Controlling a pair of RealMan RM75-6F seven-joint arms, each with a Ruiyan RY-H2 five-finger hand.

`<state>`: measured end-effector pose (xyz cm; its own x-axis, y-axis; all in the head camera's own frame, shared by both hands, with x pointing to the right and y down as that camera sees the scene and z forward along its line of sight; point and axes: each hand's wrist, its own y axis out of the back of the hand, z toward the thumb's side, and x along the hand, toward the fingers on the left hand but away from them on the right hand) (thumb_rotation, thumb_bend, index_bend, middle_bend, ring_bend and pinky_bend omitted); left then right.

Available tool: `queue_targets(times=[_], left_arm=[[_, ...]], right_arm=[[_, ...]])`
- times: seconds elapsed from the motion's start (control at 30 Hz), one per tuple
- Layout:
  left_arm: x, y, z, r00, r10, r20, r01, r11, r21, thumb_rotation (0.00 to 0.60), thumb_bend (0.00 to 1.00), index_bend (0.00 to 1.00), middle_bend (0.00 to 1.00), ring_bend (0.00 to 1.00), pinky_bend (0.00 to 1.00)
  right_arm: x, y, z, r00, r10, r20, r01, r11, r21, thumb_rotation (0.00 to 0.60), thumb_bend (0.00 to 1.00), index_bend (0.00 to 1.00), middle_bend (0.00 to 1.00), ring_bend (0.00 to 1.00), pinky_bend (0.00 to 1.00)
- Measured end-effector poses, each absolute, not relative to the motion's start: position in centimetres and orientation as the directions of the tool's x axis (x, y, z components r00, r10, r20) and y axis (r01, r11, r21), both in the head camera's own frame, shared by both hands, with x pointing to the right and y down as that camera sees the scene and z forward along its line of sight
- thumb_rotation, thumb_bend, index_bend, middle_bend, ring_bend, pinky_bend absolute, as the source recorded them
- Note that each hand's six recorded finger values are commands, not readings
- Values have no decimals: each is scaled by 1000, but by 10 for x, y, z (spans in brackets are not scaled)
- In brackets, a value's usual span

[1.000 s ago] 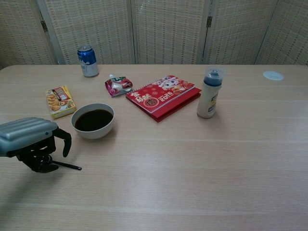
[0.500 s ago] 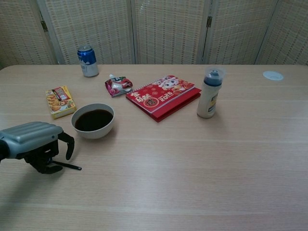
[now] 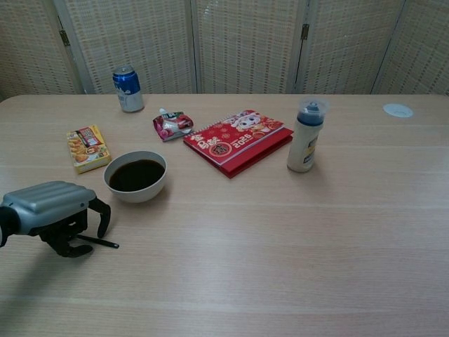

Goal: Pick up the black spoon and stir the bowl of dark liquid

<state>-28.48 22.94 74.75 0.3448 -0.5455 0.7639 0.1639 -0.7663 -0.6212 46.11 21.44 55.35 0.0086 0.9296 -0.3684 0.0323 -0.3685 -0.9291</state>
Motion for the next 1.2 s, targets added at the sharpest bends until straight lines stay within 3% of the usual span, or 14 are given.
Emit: queue_targets(times=[1.2], left_arm=[[-262,233,742,332,-572,750,366,-655,-661,600,421,522,993,977,1000]], right_arm=[[472,219,556,-17,927,-374,43,-374,-927,600,234,0,179,286,275]])
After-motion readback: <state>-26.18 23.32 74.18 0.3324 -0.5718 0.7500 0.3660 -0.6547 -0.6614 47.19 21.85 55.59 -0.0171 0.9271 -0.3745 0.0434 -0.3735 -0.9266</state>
